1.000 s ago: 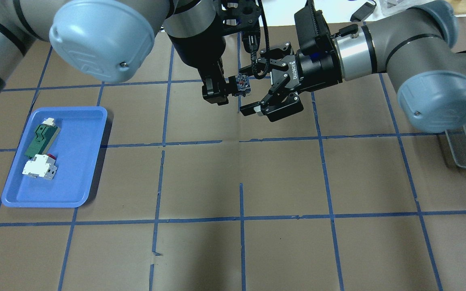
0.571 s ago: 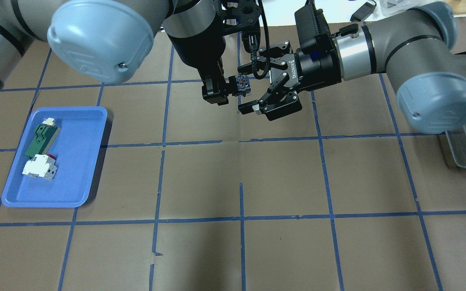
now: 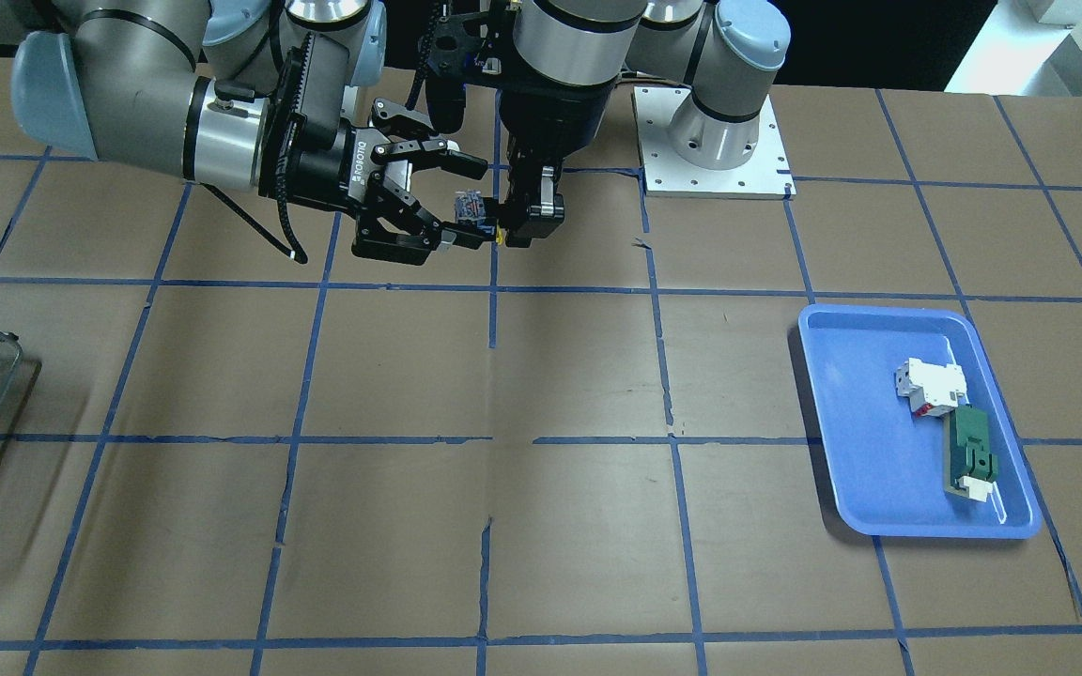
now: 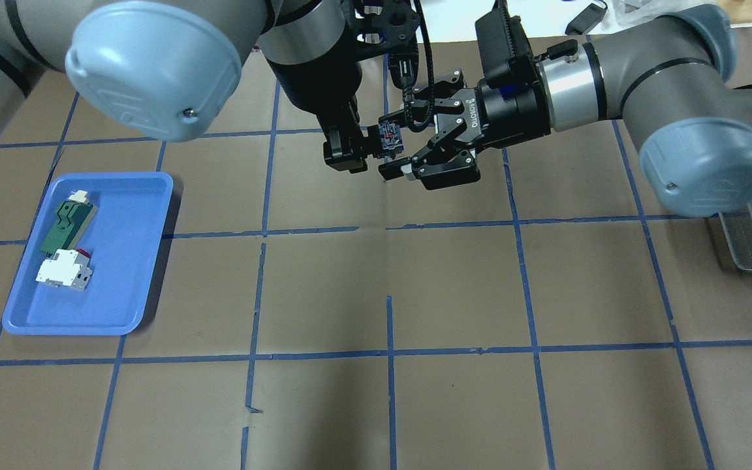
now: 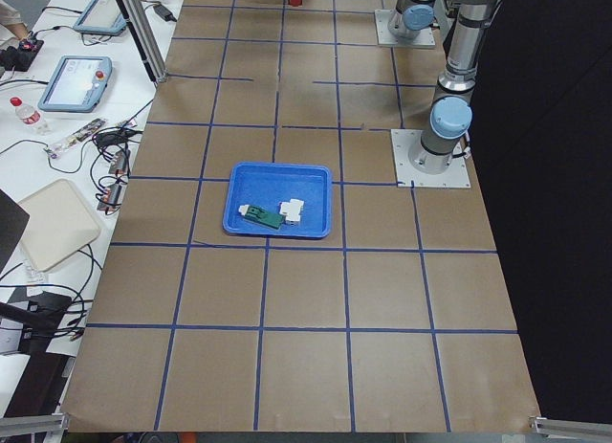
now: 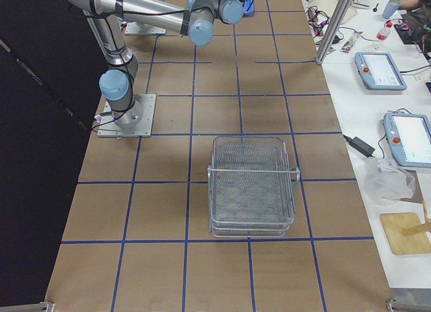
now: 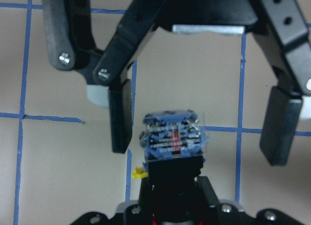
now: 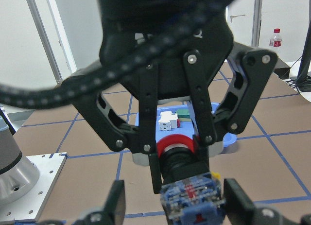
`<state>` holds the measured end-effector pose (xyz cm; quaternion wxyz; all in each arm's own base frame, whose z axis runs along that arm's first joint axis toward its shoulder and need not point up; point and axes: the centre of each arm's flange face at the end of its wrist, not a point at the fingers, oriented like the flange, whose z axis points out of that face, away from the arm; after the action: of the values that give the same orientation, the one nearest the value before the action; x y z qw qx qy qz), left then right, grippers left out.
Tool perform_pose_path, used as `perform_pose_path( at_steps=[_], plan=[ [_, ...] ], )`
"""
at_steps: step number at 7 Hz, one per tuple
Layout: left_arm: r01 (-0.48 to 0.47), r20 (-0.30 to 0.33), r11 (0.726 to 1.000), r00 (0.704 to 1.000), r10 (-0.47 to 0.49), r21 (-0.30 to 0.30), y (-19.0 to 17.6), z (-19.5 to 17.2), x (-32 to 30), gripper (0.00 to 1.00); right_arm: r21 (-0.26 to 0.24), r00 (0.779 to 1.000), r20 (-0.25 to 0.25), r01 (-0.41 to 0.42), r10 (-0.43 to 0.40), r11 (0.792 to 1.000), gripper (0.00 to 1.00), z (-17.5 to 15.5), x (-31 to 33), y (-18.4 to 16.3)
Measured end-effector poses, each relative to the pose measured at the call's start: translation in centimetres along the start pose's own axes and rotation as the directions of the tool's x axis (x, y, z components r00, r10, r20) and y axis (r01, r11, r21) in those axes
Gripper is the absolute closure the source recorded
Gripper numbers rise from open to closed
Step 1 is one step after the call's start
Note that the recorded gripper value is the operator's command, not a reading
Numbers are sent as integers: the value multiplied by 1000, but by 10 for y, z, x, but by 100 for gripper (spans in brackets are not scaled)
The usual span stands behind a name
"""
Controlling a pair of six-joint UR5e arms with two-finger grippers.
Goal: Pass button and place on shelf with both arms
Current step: 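Move the open right gripper to the button and close on its red cap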
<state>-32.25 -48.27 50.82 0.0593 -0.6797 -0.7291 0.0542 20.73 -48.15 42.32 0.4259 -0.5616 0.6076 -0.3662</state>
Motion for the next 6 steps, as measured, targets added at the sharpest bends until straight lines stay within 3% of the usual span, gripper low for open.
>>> perform_pose_path(
  at_steps=[2,3,4,6],
  plan=[
    [0,1,1000,1000,0,0,0,0,0,100,-1,1000,0,0,0,1000,90,0,0,-1],
    [0,1,1000,1000,0,1,0,0,0,27,-2,1000,-1,1,-1,1000,96,-1,0,-1],
    [0,3,1000,1000,0,1,0,-1,0,7,-5,1000,-2,-8,8,1000,98,-1,1,-2],
    [2,2,1000,1000,-2,-1,0,-1,0,7,-9,999,-4,-36,35,999,100,-2,1,-5]
  ],
)
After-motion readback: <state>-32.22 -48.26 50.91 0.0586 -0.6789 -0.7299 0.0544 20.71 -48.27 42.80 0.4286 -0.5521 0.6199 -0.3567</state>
